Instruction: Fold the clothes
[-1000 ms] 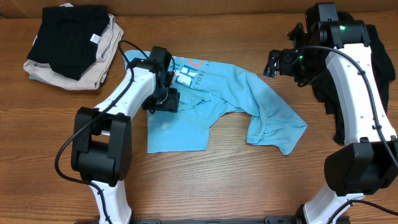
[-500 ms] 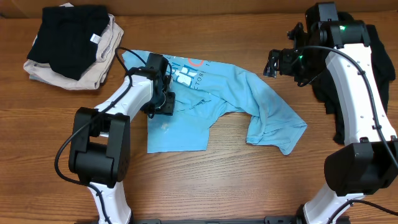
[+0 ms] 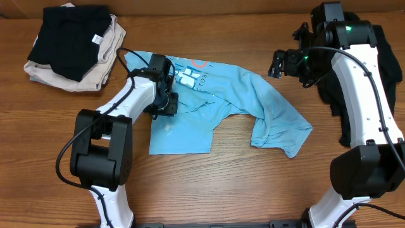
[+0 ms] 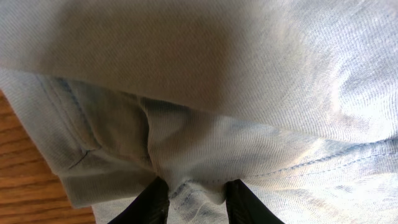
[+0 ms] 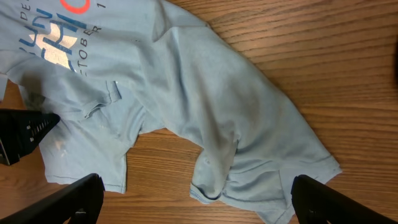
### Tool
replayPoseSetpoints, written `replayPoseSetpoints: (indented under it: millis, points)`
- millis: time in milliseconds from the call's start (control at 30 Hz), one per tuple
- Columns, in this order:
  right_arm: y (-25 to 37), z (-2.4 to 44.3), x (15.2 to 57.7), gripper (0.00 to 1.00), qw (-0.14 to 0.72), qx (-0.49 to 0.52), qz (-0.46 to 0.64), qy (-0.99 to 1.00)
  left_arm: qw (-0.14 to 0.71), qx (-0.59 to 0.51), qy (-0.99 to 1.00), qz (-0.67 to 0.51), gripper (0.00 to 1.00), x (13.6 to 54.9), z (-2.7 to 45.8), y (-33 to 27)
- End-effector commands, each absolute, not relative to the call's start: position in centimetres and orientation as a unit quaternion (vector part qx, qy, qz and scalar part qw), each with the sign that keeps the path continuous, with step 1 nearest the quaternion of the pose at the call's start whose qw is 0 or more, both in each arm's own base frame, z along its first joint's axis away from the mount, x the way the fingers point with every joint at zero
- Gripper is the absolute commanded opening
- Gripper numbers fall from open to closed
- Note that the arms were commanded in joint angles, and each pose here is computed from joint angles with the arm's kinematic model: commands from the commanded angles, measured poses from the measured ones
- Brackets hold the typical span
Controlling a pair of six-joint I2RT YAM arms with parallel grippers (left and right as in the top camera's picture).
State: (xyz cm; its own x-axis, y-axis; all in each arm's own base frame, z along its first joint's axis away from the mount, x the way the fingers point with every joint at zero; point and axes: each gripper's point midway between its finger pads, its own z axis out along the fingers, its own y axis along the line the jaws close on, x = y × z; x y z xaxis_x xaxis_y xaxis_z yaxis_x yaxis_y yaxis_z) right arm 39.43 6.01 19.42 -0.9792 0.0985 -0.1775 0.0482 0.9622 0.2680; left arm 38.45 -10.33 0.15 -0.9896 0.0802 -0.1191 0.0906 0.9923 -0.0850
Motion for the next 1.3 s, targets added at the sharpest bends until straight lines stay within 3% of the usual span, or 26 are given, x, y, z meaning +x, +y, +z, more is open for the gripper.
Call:
replayPoseSetpoints:
  millis: [0,633,1267]
  points:
    - [5.8,19.2,39.4,1.00,0.095,0.039,0.127,0.987,0.048,0.038,0.997,-0.053,0.32,37.7,-0.4,-10.6]
    - [5.8,19.3,39.7,1.00,0.100,0.038,0.128,0.986,0.086,0.045,0.993,-0.060,0.38,40.6,2.6,-11.3]
    - [5.8,19.3,39.5,1.00,0.098,0.038,0.128,0.986,0.064,0.043,0.996,-0.040,0.37,39.5,2.0,-10.5]
